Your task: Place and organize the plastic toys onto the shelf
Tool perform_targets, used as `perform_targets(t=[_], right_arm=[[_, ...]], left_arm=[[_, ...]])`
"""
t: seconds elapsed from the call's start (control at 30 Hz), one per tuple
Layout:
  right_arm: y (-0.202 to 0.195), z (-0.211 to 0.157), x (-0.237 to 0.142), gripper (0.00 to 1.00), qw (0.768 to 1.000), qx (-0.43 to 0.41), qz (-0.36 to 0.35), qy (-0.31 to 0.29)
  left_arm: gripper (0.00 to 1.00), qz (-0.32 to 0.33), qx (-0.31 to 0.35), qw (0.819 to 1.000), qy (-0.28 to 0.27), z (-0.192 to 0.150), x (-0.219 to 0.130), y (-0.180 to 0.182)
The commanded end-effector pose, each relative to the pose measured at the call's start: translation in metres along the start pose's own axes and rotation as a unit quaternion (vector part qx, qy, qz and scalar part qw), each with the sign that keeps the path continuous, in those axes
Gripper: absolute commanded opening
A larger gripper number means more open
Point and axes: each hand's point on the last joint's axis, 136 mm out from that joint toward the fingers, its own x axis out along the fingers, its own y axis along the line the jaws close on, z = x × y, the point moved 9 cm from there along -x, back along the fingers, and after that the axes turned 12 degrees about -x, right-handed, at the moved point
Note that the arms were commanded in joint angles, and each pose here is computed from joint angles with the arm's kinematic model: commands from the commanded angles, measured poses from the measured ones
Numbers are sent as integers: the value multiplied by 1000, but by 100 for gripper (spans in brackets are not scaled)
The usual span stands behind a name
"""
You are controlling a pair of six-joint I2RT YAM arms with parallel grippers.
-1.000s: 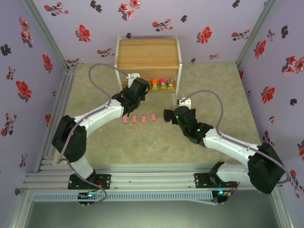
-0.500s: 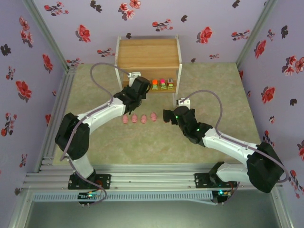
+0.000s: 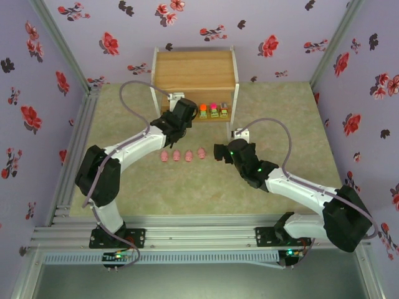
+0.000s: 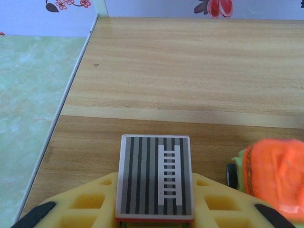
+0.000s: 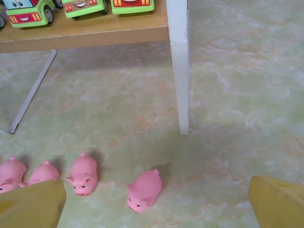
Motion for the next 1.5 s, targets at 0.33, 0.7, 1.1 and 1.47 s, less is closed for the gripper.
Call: perform_targets(t=[0.33, 0.7, 1.1, 1.47], right_arm=[[1, 2, 5, 99, 1000, 8, 2, -1], [2, 2, 5, 99, 1000, 8, 3, 0], [3, 1, 7, 99, 1000, 8, 6, 3], [4, 1, 8, 99, 1000, 6, 9, 5]], left_arm=[[37, 1, -5, 1000, -16, 9, 1, 0], [40, 2, -7, 1000, -14, 7, 2, 1], [43, -6, -12, 1000, -26, 15, -10, 4], [44, -11, -16, 999, -29, 17, -17, 6]])
